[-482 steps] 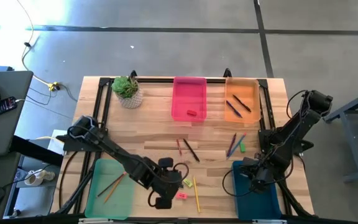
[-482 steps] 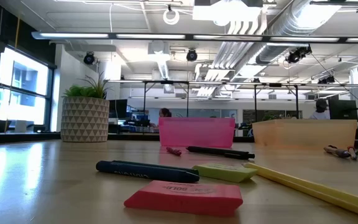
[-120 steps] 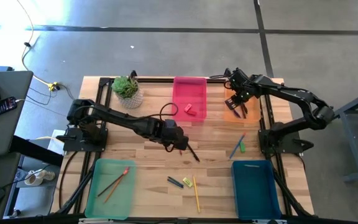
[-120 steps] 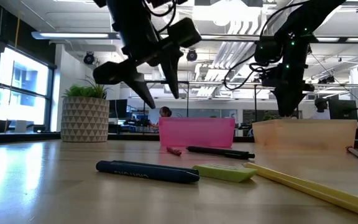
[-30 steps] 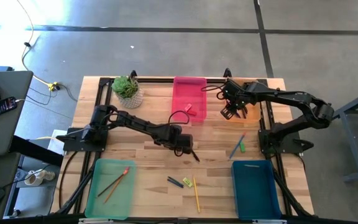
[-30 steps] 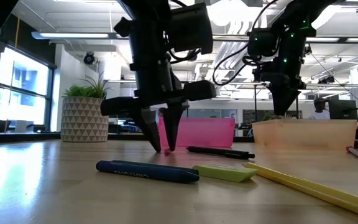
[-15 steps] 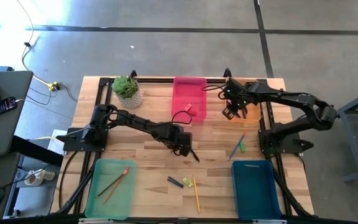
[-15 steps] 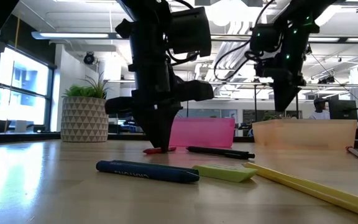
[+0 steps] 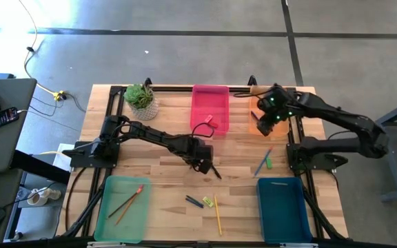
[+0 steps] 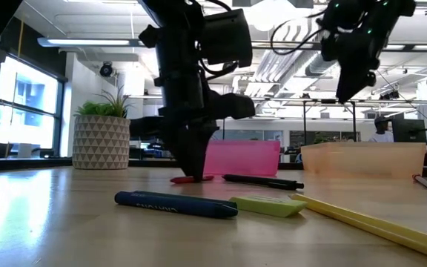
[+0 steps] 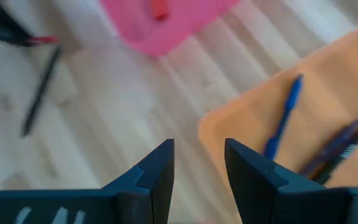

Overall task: Sort crayons/erasers/pens/pencils in bins
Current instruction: Put the red crayon into the blue bin

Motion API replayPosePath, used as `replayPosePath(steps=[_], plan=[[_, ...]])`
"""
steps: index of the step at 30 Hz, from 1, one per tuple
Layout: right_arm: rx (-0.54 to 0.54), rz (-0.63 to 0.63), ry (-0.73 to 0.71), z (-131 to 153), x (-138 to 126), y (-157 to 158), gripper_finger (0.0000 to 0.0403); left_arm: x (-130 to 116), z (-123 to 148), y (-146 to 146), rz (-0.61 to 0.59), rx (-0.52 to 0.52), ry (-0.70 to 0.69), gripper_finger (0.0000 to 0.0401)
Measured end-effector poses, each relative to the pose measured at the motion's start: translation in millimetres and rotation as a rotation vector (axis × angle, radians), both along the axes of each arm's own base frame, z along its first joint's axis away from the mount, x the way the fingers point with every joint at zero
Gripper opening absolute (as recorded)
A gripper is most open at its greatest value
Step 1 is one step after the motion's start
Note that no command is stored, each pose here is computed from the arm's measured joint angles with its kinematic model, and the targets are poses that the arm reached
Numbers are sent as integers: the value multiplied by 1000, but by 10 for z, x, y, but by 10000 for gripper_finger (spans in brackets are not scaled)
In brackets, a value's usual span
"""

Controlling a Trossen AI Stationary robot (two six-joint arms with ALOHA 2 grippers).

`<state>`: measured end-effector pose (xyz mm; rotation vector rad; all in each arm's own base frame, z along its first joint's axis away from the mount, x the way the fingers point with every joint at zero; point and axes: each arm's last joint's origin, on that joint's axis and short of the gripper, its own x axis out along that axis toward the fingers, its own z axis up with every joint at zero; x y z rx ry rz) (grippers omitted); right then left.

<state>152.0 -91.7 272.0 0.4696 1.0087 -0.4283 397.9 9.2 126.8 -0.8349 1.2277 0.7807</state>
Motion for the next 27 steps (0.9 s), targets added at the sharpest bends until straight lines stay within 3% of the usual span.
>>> replayPosePath(steps=[9, 18, 22, 27], plan=[[80, 169, -175, 177, -164, 209, 133, 24, 113, -1, -54, -25, -65, 12], [94, 316, -224, 249, -206, 442, 133, 1, 338, -15, -111, -55, -130, 8], [111, 389, -250, 264, -169, 521, 133, 35, 466, -27, -126, -55, -214, 8], [91, 460, -297, 296, -101, 596, 133, 176, 662, -15, -140, -18, -429, 8]])
